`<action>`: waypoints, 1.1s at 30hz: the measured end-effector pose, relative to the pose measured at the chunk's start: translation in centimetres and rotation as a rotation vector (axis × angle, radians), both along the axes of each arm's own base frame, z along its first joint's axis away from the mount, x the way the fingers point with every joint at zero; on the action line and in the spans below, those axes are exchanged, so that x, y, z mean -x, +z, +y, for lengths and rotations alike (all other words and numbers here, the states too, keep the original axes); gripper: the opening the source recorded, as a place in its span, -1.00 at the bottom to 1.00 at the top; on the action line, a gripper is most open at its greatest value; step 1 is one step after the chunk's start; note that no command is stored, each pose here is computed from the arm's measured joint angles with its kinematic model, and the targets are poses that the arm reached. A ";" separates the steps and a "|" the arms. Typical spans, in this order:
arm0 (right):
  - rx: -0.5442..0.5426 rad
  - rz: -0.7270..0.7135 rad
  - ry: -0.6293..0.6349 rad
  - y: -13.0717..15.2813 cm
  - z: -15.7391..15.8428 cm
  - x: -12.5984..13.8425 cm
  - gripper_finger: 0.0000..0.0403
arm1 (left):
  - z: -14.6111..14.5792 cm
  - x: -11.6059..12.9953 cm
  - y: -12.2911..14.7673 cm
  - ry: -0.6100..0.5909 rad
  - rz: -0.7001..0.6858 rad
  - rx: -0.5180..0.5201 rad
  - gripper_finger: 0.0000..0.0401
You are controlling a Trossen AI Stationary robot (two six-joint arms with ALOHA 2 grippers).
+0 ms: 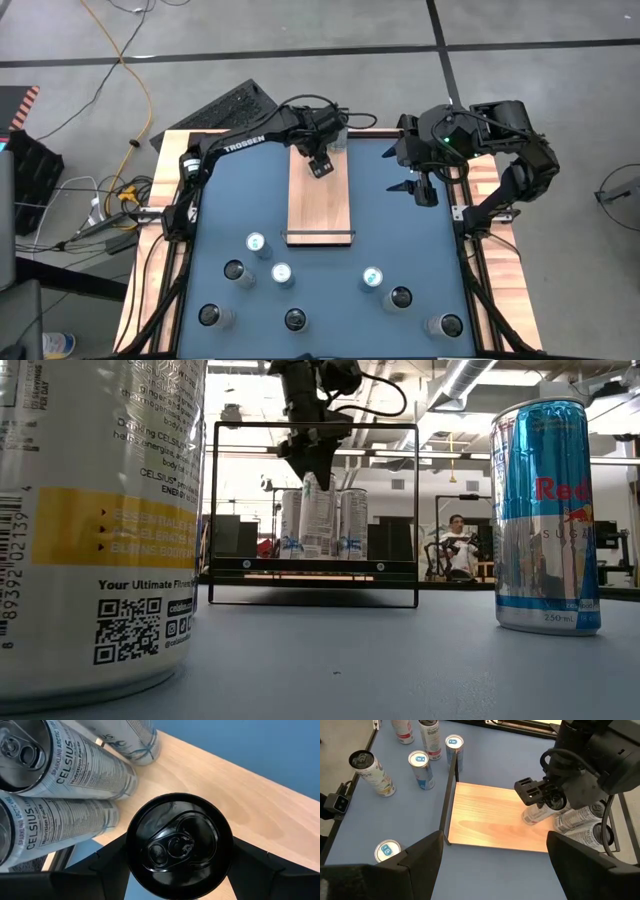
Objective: Place canned beverage on shelf
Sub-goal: Put the right white-pink soda can on the shelf
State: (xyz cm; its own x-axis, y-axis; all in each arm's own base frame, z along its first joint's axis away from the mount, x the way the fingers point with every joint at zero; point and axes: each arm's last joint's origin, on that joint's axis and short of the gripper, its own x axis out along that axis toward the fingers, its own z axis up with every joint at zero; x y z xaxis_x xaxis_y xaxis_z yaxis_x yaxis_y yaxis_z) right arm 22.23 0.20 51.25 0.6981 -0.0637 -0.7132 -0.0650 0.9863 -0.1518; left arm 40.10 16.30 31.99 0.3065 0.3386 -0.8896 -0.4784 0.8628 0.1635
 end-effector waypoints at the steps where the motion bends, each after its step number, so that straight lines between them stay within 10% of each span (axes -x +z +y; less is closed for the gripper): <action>1: 0.000 0.000 0.000 0.0 0.0 0.0 0.68 | 0.0 0.0 0.0 0.006 -0.002 0.001 0.26; 22: -0.015 -0.001 -0.015 0.0 0.0 0.0 0.68 | -1.4 4.2 6.3 -0.334 -0.121 0.016 0.26; 33: -0.024 -0.002 -0.024 0.0 0.0 0.0 0.68 | -1.4 7.0 4.4 -0.379 -0.093 0.064 0.26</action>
State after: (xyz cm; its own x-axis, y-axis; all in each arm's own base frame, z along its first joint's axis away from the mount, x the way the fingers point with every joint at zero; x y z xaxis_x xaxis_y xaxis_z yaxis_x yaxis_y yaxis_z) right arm 22.23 0.21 51.25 0.6981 -0.0633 -0.7132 -0.0407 0.9910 -0.1278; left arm 33.05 14.95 36.39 0.4791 0.1311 -0.8679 -0.1345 0.9881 0.0750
